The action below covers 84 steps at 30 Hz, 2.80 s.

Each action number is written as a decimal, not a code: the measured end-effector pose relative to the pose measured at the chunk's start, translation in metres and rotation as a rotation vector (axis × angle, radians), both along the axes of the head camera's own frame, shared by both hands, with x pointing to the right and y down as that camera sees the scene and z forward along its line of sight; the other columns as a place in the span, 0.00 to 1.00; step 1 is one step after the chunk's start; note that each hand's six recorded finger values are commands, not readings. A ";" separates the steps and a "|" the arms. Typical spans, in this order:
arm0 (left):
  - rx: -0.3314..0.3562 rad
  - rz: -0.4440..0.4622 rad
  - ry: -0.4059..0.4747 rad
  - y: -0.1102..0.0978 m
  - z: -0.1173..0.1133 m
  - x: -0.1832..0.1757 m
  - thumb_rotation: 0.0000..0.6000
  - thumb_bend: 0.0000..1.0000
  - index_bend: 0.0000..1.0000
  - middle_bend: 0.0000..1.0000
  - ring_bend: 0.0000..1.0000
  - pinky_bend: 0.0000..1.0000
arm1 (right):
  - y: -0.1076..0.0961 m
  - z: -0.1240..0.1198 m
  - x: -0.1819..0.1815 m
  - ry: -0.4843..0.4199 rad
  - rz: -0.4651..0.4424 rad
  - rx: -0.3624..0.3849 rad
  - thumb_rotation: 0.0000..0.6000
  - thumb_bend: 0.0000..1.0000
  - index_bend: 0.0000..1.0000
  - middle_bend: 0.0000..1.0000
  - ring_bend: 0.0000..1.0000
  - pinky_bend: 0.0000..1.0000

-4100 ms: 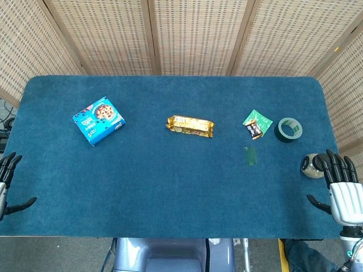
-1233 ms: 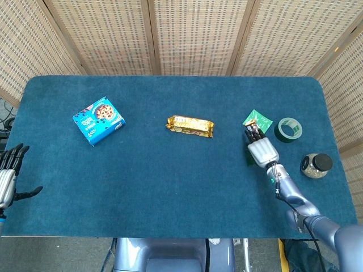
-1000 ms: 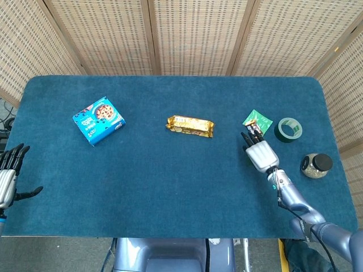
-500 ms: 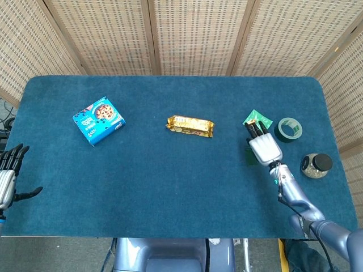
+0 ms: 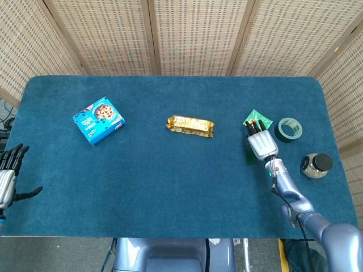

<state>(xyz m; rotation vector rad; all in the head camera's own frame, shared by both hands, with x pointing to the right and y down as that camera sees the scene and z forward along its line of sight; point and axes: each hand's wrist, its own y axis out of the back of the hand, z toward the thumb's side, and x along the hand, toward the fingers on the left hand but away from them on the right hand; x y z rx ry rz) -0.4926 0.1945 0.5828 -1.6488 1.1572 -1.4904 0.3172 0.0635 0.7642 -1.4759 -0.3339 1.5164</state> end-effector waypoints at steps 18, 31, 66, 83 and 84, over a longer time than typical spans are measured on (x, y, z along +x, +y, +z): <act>-0.008 0.003 -0.006 0.000 0.002 0.000 1.00 0.00 0.00 0.00 0.00 0.00 | 0.005 0.018 0.001 0.024 0.027 -0.075 1.00 0.47 0.64 0.00 0.00 0.00; -0.012 0.006 -0.007 0.000 0.003 0.001 1.00 0.00 0.00 0.00 0.00 0.00 | 0.005 0.017 0.003 0.010 0.028 -0.063 1.00 0.54 0.69 0.00 0.00 0.00; 0.035 0.070 0.040 0.021 -0.021 0.015 1.00 0.00 0.00 0.00 0.00 0.00 | 0.113 -0.165 0.030 -0.373 -0.228 0.254 1.00 0.45 0.52 0.05 0.00 0.00; 0.145 0.069 0.053 0.016 -0.031 0.001 1.00 0.00 0.00 0.00 0.00 0.00 | 0.130 -0.223 0.084 -0.456 0.176 0.343 1.00 0.00 0.00 0.00 0.00 0.00; 0.149 0.068 0.058 0.017 -0.031 0.000 1.00 0.00 0.00 0.00 0.00 0.00 | 0.133 -0.225 0.086 -0.455 0.191 0.346 1.00 0.00 0.00 0.00 0.00 0.00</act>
